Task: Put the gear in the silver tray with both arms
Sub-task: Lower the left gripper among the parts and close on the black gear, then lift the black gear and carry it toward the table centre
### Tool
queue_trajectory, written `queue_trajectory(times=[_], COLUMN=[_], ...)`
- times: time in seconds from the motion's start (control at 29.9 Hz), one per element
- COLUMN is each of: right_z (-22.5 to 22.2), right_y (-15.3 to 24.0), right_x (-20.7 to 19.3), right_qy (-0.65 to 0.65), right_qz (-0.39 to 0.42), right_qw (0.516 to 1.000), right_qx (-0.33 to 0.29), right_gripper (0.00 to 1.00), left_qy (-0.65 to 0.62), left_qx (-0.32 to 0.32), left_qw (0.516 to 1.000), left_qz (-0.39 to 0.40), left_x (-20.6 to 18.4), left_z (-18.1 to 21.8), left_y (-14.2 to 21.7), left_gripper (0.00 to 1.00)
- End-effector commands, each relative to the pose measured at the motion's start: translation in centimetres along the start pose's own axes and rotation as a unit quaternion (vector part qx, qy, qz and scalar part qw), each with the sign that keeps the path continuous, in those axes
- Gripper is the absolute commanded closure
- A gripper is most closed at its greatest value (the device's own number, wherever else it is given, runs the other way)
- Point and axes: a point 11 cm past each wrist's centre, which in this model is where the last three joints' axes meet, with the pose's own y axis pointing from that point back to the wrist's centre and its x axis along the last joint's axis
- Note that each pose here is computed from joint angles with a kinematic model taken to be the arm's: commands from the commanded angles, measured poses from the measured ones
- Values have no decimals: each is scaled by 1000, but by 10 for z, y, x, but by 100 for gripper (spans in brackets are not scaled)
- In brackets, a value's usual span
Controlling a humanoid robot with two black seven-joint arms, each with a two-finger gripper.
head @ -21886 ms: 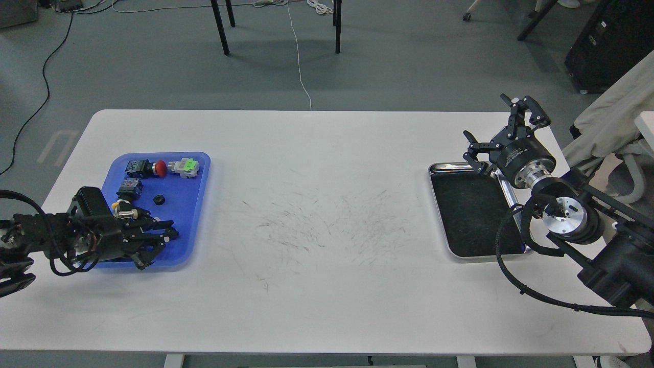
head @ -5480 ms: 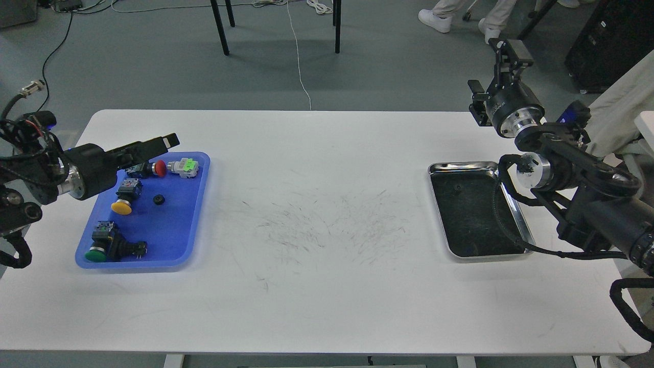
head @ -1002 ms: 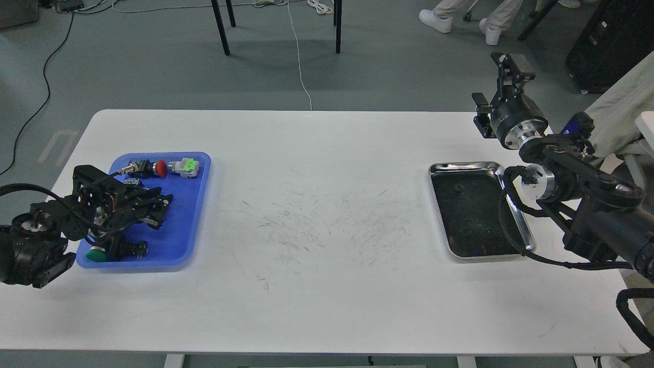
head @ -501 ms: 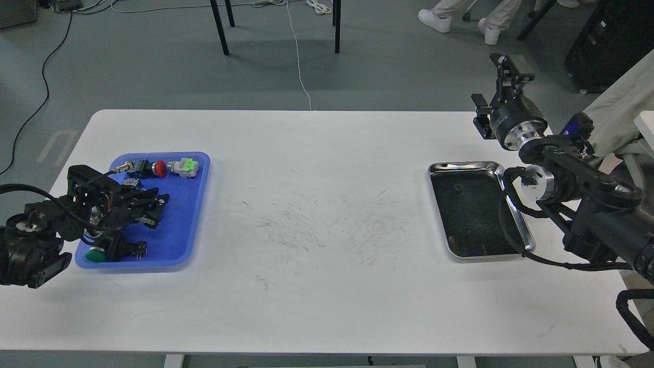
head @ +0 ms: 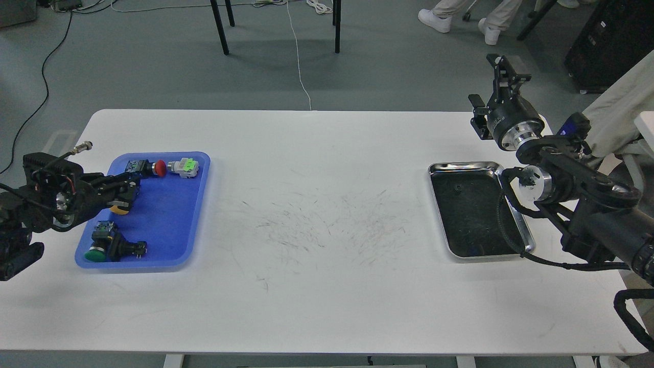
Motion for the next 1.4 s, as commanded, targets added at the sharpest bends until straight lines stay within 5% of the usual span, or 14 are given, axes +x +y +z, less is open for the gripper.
queue_trajectory(times=[0.0,0.63,1.37], right_z=[-1,0,-27], right_y=[-1,1,-8], right_x=[-1,3,11], right_qy=[2,6,-32], right_qz=[-1,1,31], right_qw=[1000,1000,998], right_qx=[1,-1,35], right_gripper=[6,6,6], left_qy=[48,79,-53], left_qx=[1,-133,-376], left_qw=[999,984,925], left_qz=[18,84,-10], left_x=[10,111,67], left_z=[-5,71,318], left_y=[10,12,-52], left_gripper=[92,92,92])
